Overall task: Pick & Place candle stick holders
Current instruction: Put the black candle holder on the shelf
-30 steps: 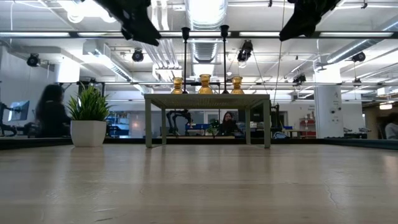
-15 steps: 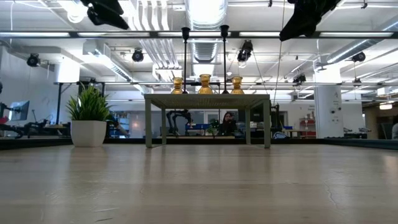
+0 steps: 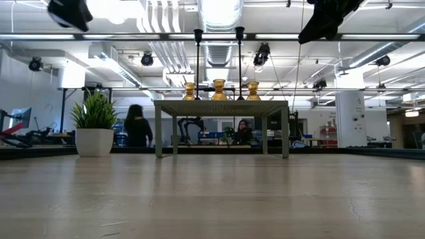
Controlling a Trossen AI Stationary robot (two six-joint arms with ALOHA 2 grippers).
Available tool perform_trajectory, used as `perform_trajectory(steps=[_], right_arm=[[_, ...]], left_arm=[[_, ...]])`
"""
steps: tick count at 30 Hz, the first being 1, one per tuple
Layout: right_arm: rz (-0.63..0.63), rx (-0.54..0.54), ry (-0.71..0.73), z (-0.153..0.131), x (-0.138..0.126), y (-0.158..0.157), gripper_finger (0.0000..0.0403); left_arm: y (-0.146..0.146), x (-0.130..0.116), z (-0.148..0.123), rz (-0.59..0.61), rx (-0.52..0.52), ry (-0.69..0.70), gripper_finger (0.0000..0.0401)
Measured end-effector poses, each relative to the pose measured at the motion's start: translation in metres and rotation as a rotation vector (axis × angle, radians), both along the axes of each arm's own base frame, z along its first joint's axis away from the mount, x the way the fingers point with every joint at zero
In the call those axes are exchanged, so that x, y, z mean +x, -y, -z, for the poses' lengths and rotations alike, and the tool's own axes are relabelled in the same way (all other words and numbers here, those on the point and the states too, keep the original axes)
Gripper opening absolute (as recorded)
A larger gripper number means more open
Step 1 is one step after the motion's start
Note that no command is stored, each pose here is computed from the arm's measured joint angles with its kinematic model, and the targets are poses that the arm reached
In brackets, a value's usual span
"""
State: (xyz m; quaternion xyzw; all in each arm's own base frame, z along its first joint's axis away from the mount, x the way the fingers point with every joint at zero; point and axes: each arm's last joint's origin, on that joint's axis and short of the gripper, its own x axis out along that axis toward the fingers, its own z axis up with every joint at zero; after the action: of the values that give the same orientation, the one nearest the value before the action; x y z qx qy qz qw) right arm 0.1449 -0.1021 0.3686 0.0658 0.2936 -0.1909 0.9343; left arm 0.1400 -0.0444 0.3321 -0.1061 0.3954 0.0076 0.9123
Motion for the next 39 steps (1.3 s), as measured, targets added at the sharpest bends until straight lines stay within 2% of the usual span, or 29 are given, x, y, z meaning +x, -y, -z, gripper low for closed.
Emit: perform_trajectory(steps=[6, 11, 19, 23, 29, 35, 39], right_arm=[[0.000, 0.000, 0.000, 0.000, 0.000, 0.000, 0.0120], [0.005, 0.005, 0.004, 0.000, 0.000, 0.000, 0.0120], [0.043, 0.039, 0.051, -0.003, 0.001, 0.001, 0.0128], [0.043, 0.024, 0.075, -0.005, 0.003, 0.002, 0.0125], [0.041, 0.000, 0.103, -0.008, 0.004, 0.003, 0.0118], [0.040, -0.001, 0.105, -0.008, 0.004, 0.003, 0.0125], [0.038, -0.003, 0.101, -0.008, 0.004, 0.003, 0.0130]], left_arm=[[0.022, -0.009, 0.018, -0.047, -0.177, -0.168, 0.0261], [0.041, -0.023, 0.034, -0.074, -0.281, -0.315, 0.0245], [0.067, -0.051, 0.054, -0.148, -0.368, -0.468, 0.0234], [0.076, -0.066, 0.063, -0.197, -0.380, -0.488, 0.0233], [0.084, -0.081, 0.054, -0.258, -0.478, -0.505, 0.0233], [0.084, -0.080, 0.025, -0.242, -0.567, -0.422, 0.0232], [0.090, -0.078, 0.021, -0.263, -0.615, -0.434, 0.0232]])
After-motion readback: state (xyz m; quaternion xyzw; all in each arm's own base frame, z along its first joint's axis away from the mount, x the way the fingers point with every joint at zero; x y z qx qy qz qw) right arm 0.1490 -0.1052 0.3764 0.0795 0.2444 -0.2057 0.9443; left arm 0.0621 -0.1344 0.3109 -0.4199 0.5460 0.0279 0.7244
